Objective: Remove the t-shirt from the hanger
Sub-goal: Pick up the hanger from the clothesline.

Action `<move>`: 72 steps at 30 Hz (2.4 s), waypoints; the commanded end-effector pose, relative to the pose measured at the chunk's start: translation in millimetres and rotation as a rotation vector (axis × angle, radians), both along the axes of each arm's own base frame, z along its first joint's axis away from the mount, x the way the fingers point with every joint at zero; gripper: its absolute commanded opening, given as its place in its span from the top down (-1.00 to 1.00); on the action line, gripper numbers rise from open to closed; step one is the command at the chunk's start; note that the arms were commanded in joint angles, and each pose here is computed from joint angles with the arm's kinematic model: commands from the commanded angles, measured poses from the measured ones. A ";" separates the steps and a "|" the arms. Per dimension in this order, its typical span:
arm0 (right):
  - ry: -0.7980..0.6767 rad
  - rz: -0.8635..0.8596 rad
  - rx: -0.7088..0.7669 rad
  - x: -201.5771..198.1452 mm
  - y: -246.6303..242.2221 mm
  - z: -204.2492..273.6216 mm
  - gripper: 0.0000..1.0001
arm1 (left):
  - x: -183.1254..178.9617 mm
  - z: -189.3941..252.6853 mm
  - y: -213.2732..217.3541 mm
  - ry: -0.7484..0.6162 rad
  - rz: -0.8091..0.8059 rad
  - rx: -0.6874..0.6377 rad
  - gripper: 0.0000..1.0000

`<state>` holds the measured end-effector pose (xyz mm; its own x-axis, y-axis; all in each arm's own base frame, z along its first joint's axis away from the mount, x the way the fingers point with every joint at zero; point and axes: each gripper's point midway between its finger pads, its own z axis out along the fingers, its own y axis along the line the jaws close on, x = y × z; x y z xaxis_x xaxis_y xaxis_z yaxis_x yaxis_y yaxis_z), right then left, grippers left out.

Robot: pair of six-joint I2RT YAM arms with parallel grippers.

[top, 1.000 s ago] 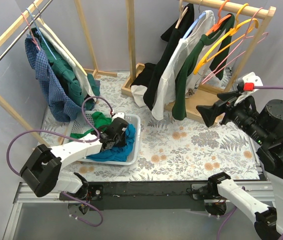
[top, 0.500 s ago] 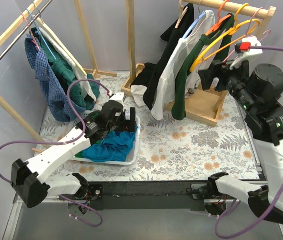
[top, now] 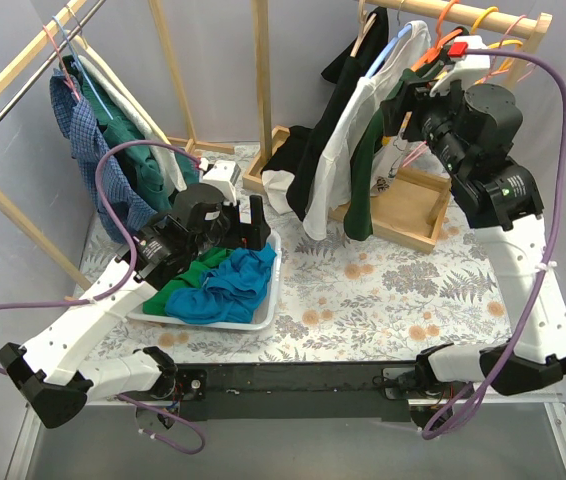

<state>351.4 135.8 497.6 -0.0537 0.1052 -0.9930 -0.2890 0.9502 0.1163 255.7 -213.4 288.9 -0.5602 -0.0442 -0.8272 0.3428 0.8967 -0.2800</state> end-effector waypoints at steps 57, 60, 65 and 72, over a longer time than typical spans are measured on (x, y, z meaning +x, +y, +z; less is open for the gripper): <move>-0.259 -0.299 0.198 -19.7 -60.8 106.6 0.97 | -16.0 -1.3 10.8 -0.013 -0.036 0.008 -0.96; -0.259 -0.242 0.190 -24.4 -53.0 104.4 0.97 | -16.6 -2.2 10.7 -0.011 -0.039 0.008 -0.96; -0.240 -0.084 0.170 -47.2 -33.3 84.7 0.97 | -17.9 -0.7 11.2 -0.014 -0.042 0.004 -0.96; -0.187 0.118 0.176 -93.6 -13.4 41.1 0.97 | -19.8 7.7 4.3 -0.037 -0.085 -0.022 -0.96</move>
<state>300.5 110.7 494.2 -0.0410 0.2039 -0.9781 -0.2453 0.9469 0.2077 241.2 -206.8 284.6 -0.5635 -0.0158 -0.8260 0.3779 0.8842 -0.2747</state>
